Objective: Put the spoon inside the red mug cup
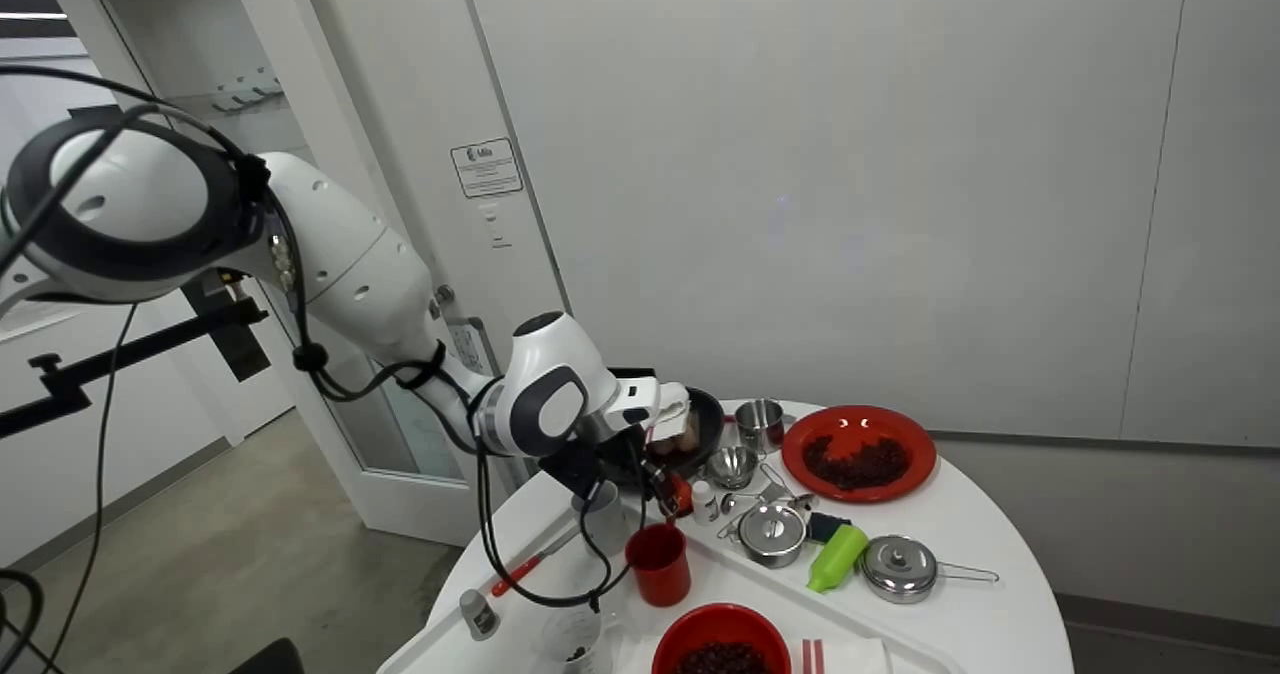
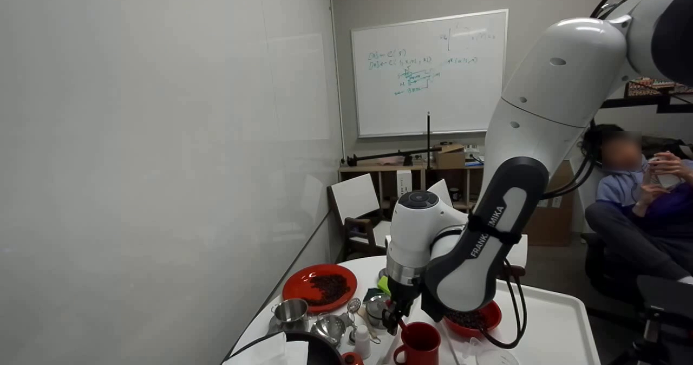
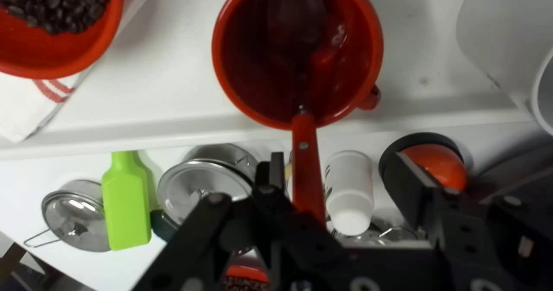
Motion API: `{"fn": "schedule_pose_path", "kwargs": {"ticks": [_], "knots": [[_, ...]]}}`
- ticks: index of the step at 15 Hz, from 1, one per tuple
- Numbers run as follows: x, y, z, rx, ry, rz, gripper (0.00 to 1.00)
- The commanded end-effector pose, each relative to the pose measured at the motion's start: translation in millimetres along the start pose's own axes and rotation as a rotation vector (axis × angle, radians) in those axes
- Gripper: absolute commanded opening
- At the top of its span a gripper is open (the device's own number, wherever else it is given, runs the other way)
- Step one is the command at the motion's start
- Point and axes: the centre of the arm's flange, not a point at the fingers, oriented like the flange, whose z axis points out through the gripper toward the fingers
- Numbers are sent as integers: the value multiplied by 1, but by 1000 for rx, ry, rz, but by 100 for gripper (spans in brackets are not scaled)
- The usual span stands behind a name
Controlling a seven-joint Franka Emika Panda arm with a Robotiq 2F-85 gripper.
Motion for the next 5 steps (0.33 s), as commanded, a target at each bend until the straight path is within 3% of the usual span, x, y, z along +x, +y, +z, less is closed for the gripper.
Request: {"fn": "schedule_pose_path", "kwargs": {"ticks": [1, 3, 5], "knots": [[-2, -1, 2, 7, -26, -6, 69], [-1, 1, 4, 21, -52, -10, 85], [1, 3, 3, 25, -55, -8, 88]]}}
